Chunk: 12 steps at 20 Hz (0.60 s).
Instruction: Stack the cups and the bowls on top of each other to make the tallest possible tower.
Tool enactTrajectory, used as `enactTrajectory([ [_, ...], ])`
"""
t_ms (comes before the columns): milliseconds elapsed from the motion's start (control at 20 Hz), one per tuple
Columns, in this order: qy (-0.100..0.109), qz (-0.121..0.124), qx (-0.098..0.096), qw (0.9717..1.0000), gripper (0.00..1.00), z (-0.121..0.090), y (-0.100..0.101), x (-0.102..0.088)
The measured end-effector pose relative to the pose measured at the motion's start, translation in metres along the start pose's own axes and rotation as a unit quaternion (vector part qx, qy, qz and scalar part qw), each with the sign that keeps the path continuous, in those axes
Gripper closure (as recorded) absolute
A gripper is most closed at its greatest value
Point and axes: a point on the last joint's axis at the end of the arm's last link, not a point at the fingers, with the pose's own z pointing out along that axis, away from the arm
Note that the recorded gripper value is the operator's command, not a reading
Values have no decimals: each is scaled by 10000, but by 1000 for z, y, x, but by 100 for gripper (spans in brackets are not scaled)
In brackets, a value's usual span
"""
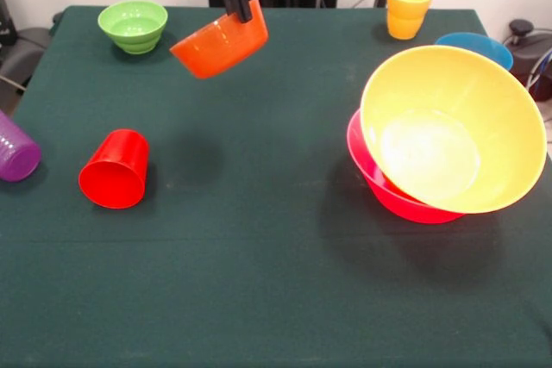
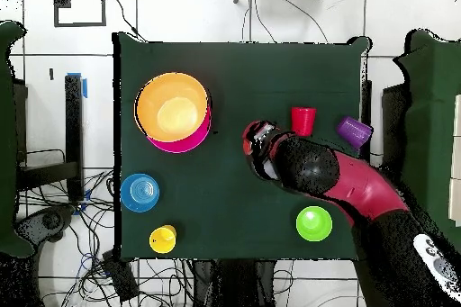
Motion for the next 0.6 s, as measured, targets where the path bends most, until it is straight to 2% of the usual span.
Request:
enactTrajectory([
  [600,6,97,-29,9999,100,13,-7,-2],
])
